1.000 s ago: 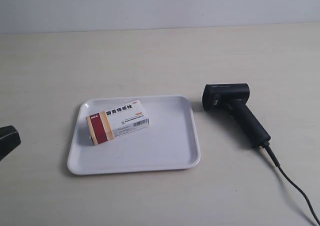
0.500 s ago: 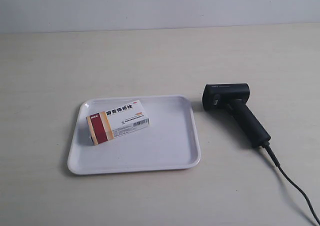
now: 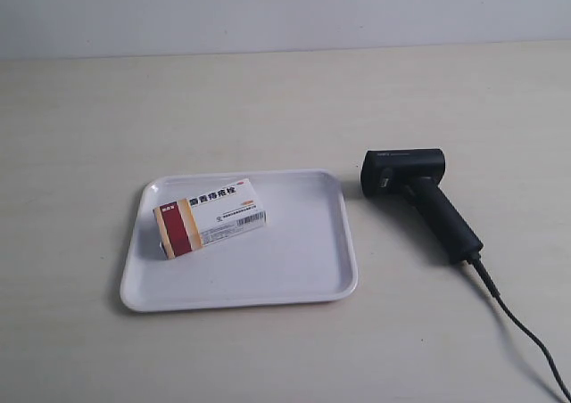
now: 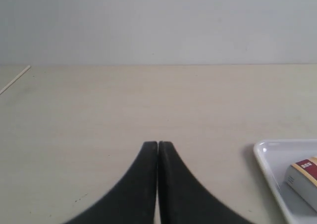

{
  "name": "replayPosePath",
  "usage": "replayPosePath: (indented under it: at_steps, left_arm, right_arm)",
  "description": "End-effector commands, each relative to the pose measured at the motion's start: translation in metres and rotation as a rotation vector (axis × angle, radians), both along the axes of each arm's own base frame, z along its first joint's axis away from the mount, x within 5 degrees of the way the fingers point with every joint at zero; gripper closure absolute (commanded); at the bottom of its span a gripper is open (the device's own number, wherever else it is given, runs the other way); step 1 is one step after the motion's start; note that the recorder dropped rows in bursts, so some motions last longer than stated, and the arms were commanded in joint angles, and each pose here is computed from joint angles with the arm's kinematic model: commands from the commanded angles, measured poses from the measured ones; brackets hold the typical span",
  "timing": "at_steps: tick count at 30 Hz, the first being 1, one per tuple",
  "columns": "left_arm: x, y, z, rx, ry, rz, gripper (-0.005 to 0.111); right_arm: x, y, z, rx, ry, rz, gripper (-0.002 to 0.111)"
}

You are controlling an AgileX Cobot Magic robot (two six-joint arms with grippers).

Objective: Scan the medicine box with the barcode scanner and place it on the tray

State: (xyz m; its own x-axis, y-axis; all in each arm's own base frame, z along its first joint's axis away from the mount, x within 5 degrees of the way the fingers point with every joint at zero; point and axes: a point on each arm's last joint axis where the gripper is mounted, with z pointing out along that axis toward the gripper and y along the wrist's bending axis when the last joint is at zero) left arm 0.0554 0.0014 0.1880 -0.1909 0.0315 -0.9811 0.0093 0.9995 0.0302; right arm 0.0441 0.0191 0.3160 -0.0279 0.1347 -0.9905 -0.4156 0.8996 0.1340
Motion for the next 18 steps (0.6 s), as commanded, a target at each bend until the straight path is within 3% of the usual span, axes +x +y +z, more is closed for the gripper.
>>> replayPosePath:
  at_steps: [1,18]
  left_arm:
    - [-0.0006,-0.0001,-0.0002,0.000,0.001,0.000,0.104]
    - [-0.0010,0.0002,-0.0021,0.016,0.022,0.001,0.104]
  right_arm:
    - [-0.0001,0.0000,-0.0016,0.003,-0.002,0.001,0.108]
    - [-0.0001,0.0000,-0.0013,0.004,-0.004,0.001,0.108]
